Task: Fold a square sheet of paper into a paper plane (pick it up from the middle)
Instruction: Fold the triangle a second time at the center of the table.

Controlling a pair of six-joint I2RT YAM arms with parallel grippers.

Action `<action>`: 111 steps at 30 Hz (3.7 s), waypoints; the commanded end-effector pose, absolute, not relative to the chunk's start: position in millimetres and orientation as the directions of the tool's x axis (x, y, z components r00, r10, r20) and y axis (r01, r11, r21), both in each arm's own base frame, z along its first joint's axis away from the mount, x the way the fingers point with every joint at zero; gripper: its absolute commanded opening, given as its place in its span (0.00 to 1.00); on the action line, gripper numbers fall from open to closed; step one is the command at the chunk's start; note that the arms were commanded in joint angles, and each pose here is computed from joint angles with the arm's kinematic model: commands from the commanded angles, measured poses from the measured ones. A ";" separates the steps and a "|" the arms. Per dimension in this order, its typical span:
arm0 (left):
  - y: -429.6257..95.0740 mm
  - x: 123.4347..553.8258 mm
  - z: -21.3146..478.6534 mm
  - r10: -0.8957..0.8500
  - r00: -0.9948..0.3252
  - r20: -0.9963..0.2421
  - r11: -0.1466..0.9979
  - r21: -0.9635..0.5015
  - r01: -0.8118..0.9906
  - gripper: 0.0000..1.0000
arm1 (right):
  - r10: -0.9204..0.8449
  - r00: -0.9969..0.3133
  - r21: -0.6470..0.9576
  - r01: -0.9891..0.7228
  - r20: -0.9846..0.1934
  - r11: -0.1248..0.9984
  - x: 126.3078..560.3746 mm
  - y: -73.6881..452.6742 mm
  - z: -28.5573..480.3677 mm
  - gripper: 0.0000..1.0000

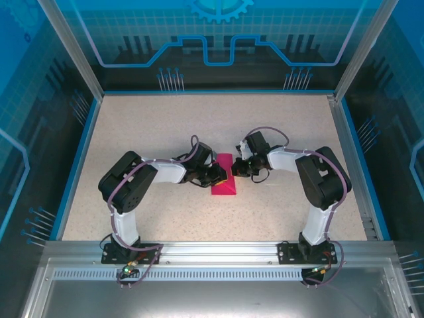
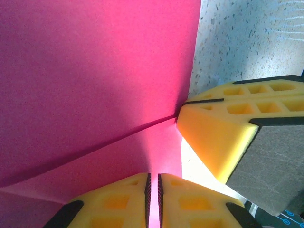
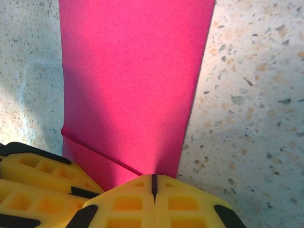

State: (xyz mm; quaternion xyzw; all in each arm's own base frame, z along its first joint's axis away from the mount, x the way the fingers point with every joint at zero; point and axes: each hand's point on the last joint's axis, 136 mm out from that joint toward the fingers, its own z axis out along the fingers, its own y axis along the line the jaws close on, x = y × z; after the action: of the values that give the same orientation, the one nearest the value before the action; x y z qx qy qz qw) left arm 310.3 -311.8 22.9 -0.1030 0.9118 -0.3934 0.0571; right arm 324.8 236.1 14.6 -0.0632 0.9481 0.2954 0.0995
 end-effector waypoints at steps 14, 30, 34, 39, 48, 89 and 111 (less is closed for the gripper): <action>-309.1 307.7 12.1 -0.216 -0.976 -0.016 0.712 -0.687 -0.146 0.17 | -0.054 -0.977 0.548 -0.162 -0.207 0.821 317.8 232.8 18.3 0.06; -308.6 306.3 9.6 -0.213 -0.977 -0.014 0.715 -0.683 -0.146 0.16 | -0.020 -0.963 0.581 -0.179 -0.270 0.794 293.3 226.6 55.3 0.21; -307.9 305.5 8.2 -0.213 -0.977 -0.011 0.717 -0.681 -0.149 0.16 | -0.066 -0.972 0.598 -0.191 -0.225 0.779 278.6 239.5 45.4 0.14; -306.9 304.7 6.5 -0.216 -0.976 -0.006 0.720 -0.676 -0.155 0.16 | -0.112 -0.977 0.622 -0.204 -0.184 0.756 263.9 253.1 36.4 0.10; -304.8 303.0 3.1 -0.226 -0.974 0.002 0.723 -0.670 -0.169 0.14 | -0.152 -0.981 0.603 -0.192 -0.119 0.774 247.9 253.5 17.1 0.08; -296.5 303.7 -0.5 -0.331 -0.940 0.084 0.734 -0.603 -0.313 0.15 | -0.237 -0.959 0.481 -0.284 -0.158 0.829 238.1 251.5 14.5 0.12; -294.3 300.7 -3.6 -0.320 -0.944 0.084 0.744 -0.594 -0.305 0.15 | -0.188 -0.966 0.559 -0.257 -0.179 0.788 244.0 253.3 37.5 0.12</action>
State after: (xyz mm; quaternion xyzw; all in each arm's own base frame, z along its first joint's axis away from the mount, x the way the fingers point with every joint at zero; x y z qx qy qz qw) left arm 310.1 -304.0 14.6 -0.1576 0.9218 -0.3532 0.0279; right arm 240.3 246.0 16.6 -0.1222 0.9554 0.2647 0.0477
